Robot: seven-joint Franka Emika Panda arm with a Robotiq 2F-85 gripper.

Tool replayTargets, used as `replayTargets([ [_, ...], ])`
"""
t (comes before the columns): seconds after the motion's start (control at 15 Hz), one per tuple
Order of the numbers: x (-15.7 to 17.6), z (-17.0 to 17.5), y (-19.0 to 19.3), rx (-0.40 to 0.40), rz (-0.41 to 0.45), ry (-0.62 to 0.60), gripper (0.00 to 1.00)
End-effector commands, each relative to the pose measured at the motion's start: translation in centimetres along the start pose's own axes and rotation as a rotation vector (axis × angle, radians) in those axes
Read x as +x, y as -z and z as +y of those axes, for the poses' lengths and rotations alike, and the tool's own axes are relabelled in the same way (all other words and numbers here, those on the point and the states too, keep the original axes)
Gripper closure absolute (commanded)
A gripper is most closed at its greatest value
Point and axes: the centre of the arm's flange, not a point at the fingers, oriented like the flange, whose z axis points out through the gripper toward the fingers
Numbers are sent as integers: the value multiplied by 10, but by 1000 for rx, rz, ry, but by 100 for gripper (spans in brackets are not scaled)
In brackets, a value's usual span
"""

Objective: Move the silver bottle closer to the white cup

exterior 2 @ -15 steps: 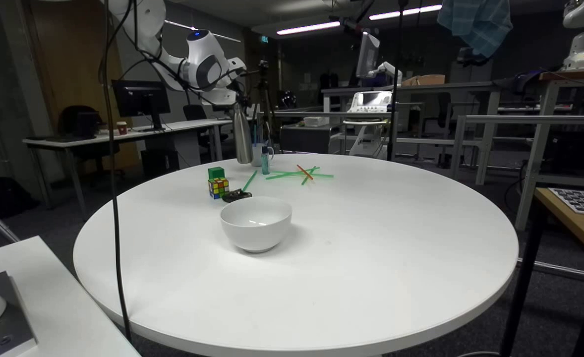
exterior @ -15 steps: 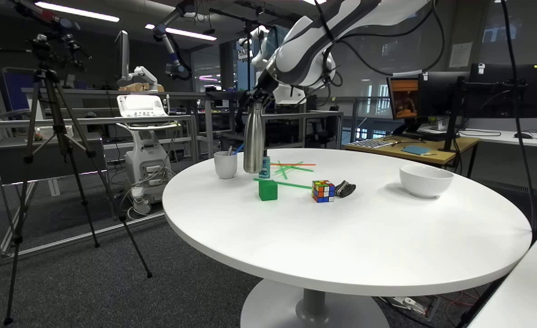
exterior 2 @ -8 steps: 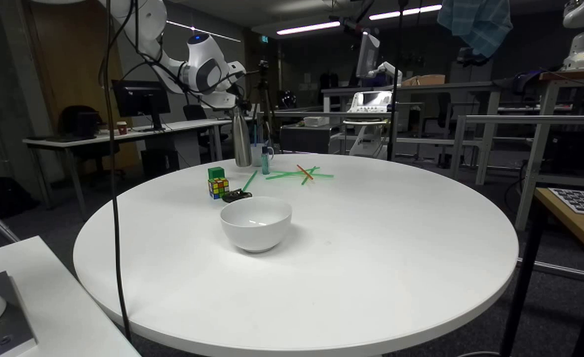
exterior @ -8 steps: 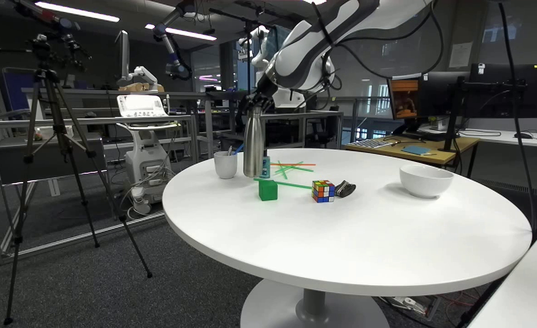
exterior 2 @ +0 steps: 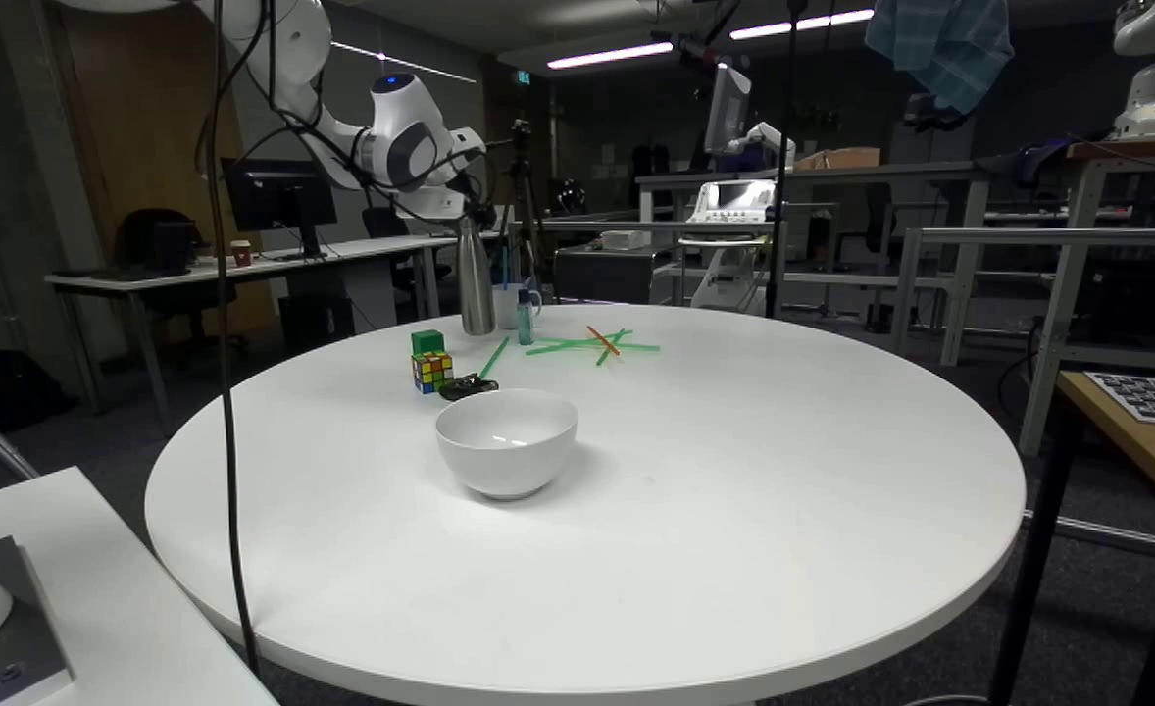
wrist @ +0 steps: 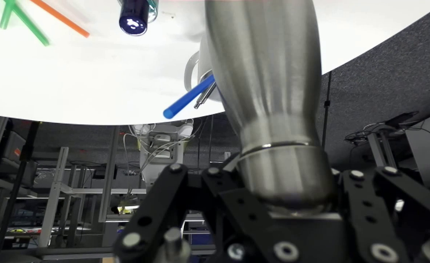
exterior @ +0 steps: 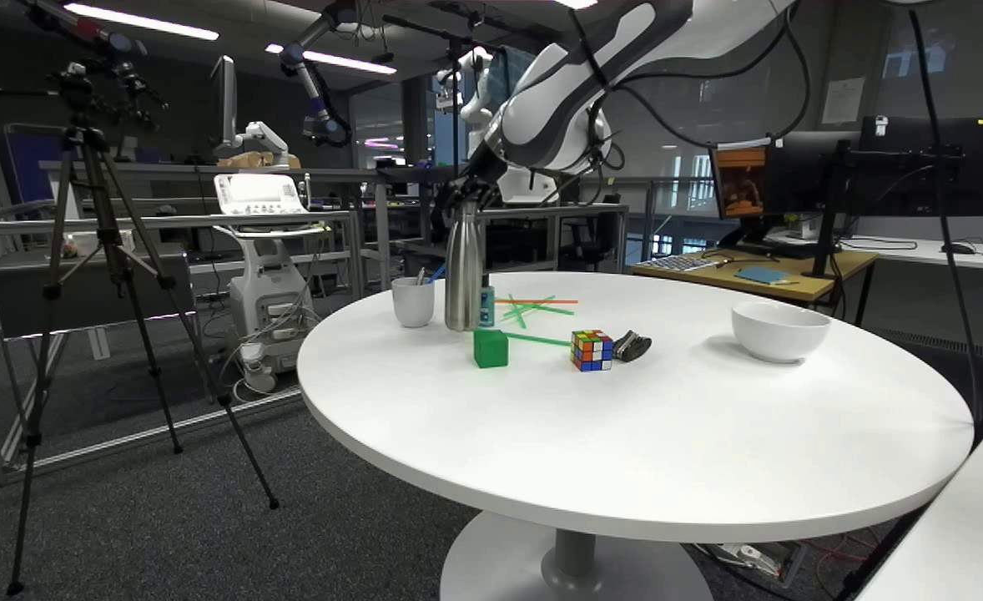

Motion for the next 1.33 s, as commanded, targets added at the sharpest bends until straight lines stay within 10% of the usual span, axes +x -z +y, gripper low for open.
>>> replayTargets([
  [0.0, 11, 2, 0, 12, 9, -28, 95],
  [0.8, 4, 0, -6, 19, -6, -36, 95],
  [0.87, 4, 0, -6, 18, -6, -36, 56],
  [1.27, 6, 1, -5, 15, -2, -39, 16],
])
